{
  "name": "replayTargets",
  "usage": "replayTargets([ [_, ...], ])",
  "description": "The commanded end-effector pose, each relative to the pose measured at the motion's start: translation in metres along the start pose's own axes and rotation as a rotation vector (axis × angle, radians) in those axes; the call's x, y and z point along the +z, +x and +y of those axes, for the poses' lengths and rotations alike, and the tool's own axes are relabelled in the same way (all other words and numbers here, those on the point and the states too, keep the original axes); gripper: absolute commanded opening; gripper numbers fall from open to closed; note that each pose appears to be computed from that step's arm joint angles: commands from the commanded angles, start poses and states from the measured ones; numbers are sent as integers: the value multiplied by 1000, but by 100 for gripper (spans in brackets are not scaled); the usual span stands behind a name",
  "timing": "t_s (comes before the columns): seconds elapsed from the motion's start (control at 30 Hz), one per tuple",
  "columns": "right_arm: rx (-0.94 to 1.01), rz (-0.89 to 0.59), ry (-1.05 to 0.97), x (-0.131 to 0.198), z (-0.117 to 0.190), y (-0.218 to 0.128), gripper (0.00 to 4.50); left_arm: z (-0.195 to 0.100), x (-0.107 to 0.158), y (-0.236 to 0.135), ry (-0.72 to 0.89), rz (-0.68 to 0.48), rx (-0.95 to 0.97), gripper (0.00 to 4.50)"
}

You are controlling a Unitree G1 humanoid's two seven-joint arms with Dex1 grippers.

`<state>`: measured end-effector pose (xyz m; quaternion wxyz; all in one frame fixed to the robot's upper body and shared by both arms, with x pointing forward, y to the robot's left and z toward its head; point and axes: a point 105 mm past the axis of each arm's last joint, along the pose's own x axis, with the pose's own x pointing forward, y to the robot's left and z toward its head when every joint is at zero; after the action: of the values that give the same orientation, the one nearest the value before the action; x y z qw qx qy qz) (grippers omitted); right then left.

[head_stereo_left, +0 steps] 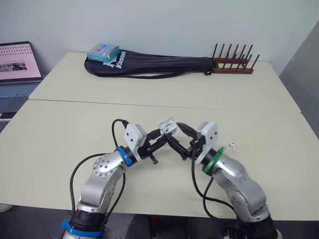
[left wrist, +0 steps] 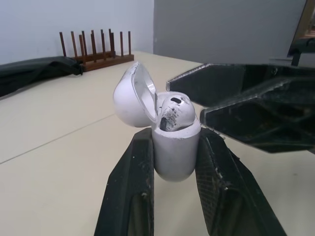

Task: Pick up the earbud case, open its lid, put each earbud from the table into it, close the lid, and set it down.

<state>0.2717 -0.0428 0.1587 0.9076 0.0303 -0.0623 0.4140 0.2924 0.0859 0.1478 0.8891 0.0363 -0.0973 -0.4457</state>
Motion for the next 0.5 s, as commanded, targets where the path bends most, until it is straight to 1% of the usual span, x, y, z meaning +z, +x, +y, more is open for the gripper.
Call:
replayTargets([
  [0.03, 43, -53, -80, 31, -5, -23, 321, 1, 14, -1, 46, -52, -7, 77],
  [0.1, 41, -13, -141, 38, -18, -45, 321, 3, 11, -3, 55, -38, 2, 77],
  [0.13, 29, 29, -168, 39, -28, -59, 321, 4, 10, -5, 60, -34, 7, 77],
  [0.23, -32, 179, -246, 36, -59, -100, 321, 11, 8, -7, 81, -29, 33, 77],
  [0.33, -60, 376, -342, 27, -83, -145, 321, 17, 8, -8, 128, -31, 52, 77],
  [0.4, -90, 491, -349, 21, -94, -175, 321, 22, 7, -9, 138, -32, 74, 77],
  [0.5, -138, 618, -322, 16, -103, -216, 321, 27, 6, -10, 150, -31, 91, 77],
])
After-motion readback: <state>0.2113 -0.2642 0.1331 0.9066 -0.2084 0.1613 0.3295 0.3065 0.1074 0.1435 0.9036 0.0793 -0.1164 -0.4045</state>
